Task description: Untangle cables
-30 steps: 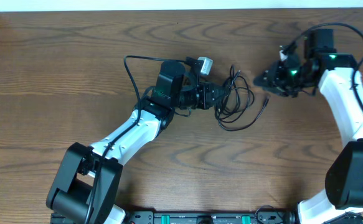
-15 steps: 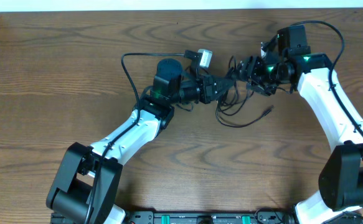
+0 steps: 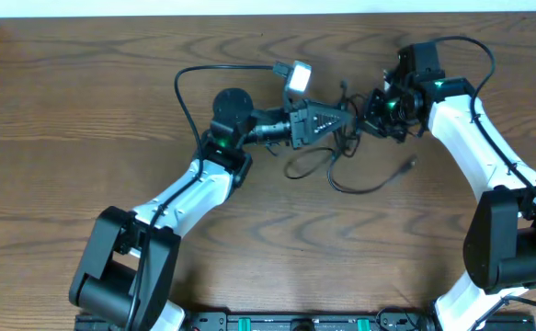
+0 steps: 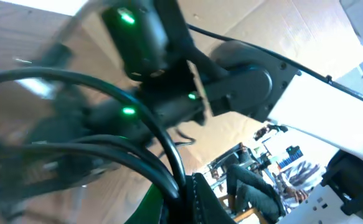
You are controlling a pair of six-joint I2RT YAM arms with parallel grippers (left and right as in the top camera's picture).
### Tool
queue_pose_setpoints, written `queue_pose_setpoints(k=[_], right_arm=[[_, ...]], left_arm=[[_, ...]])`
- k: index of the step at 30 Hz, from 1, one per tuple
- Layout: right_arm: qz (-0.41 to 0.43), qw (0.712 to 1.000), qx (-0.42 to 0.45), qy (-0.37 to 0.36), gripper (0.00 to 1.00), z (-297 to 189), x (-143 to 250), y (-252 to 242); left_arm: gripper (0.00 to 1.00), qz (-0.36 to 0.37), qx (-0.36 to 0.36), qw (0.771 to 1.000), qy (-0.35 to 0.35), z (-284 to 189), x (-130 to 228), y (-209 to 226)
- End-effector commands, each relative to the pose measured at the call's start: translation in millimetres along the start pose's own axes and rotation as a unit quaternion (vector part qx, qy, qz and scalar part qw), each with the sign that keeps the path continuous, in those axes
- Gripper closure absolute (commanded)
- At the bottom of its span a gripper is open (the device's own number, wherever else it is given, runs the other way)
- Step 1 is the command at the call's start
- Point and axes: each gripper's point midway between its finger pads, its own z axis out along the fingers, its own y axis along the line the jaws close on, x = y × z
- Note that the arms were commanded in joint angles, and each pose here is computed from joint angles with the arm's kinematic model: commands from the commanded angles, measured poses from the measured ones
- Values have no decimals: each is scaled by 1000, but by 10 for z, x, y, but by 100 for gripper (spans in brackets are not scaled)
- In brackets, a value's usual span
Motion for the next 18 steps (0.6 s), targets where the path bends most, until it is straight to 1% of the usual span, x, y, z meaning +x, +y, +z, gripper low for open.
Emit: queue_pose_setpoints(k=[1, 3, 7, 12, 14, 16, 18], right_arm=[[43, 984, 154, -76, 99, -166, -394, -869], [69, 978, 178, -83, 99, -283, -466, -1122], [90, 974, 187, -91, 99, -519, -599, -1501], [110, 970, 179, -120, 99, -881, -750, -1834], [96, 978, 137, -121, 99, -987, -770, -1783], [56, 990, 57, -112, 99, -1050, -756, -1538], [-19, 994, -55, -96, 99, -1113, -676, -1092]], left_arm=[[92, 34, 13, 999, -10, -262, -239, -124], [92, 35, -2, 999, -27, -418, -357, -34], [92, 27, -38, 997, -58, -728, -556, 163], [93, -7, -88, 993, -78, -1060, -637, 462], [92, -23, -112, 990, -80, -1146, -606, 600], [92, -54, -145, 984, -84, -1192, -544, 779], [92, -77, -176, 978, -84, -1196, -460, 926]])
